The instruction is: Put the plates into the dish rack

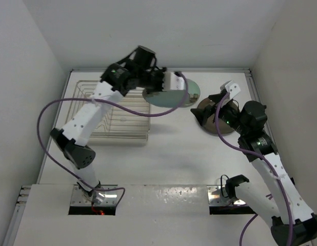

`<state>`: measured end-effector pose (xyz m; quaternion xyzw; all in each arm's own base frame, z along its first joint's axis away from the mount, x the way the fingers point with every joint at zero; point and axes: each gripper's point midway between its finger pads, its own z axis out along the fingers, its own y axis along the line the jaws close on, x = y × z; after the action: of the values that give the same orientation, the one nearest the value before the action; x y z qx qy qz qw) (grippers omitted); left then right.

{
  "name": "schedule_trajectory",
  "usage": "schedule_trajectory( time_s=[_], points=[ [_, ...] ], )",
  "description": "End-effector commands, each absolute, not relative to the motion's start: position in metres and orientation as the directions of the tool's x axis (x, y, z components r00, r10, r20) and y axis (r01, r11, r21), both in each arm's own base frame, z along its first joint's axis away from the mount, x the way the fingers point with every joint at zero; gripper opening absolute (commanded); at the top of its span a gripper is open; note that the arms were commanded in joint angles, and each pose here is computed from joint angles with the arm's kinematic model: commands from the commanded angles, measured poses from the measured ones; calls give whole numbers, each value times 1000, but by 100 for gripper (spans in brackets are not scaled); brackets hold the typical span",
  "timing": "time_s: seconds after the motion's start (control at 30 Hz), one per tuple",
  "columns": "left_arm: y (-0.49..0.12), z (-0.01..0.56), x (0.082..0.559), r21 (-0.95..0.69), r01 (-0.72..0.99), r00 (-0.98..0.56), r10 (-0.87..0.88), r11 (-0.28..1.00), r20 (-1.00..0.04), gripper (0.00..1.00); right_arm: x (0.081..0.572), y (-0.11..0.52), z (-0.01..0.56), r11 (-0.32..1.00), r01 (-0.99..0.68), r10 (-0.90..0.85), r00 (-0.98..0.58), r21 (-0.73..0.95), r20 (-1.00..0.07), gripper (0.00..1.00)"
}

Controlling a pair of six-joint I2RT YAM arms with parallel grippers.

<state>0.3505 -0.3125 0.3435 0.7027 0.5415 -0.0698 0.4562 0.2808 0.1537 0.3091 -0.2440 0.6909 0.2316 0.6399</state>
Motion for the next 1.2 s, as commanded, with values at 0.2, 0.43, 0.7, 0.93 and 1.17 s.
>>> schedule_trajectory(
  time_s=[0.2, 0.43, 0.7, 0.93, 1.17],
  points=[
    [-144, 456, 372, 824, 557, 483, 765, 106, -425, 0, 289, 151, 301, 796, -606, -23, -31, 0, -999, 100],
    [-56, 407, 397, 777, 629, 414, 846, 0, -335, 0, 304, 169, 293, 750, -659, -9, -76, 43, -997, 100],
    [-22, 376, 420, 778, 614, 495, 834, -138, -243, 0, 320, 178, 282, 741, -666, -11, -132, 81, -991, 100],
    [-21, 353, 442, 766, 617, 536, 809, -180, -242, 0, 332, 184, 279, 742, -658, 27, -164, 130, -986, 100],
    [-16, 332, 463, 757, 631, 546, 791, -172, -275, 0, 341, 185, 277, 753, -641, 36, -185, 148, -982, 100]
  ],
)
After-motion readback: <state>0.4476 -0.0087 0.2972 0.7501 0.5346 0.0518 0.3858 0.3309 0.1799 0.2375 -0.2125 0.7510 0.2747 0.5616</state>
